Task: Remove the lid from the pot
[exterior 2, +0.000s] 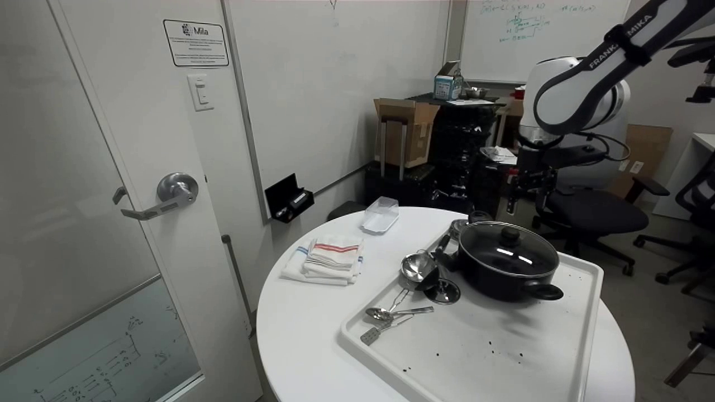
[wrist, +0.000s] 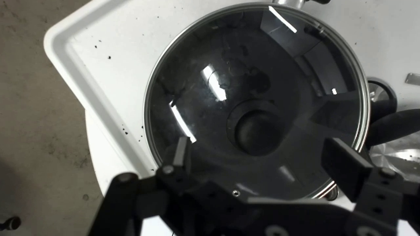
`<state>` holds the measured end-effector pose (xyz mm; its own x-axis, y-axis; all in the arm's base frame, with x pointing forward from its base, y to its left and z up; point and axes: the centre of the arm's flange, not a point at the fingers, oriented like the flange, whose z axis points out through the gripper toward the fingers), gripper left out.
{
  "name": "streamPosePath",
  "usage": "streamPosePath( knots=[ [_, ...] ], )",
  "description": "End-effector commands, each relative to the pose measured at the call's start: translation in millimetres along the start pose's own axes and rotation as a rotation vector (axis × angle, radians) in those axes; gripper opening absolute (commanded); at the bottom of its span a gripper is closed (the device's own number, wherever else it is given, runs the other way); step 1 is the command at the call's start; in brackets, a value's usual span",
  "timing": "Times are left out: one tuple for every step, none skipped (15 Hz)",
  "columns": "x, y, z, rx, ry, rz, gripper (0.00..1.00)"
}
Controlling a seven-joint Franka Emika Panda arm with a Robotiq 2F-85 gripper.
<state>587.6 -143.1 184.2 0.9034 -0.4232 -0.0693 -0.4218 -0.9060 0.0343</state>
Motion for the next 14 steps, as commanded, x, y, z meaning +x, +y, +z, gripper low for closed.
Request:
streamPosePath(
  knots=[
    [11.1,-4.6,23.8,0.009,0.057,0.02,1.0],
    [12.3,-5.2,28.5,0.007,0.065,0.02,1.0],
    [13.5,-6.3,34.7,0.006,0.071,0.019,1.0],
    [14.1,-7.0,38.8,0.006,0.075,0.017,1.0],
    [13.8,-8.2,43.5,0.008,0.074,0.012,1.0],
    [13.6,-9.8,46.7,0.009,0.078,0.01,1.0],
    [12.8,-12.7,50.0,0.013,0.079,0.004,1.0],
    [12.7,-14.4,52.1,0.014,0.08,0.001,1.0],
    [13.0,-16.8,53.8,0.017,0.083,-0.001,1.0],
    [13.9,-18.9,55.1,0.019,0.083,-0.002,1.0],
    [14.4,-20.9,56.2,0.022,0.082,-0.003,1.0],
    [14.7,-22.3,57.0,0.023,0.08,-0.002,1.0],
    [14.8,-23.2,57.9,0.024,0.08,-0.003,0.95],
    [15.1,-23.9,59.0,0.023,0.08,-0.004,0.9]
  ],
)
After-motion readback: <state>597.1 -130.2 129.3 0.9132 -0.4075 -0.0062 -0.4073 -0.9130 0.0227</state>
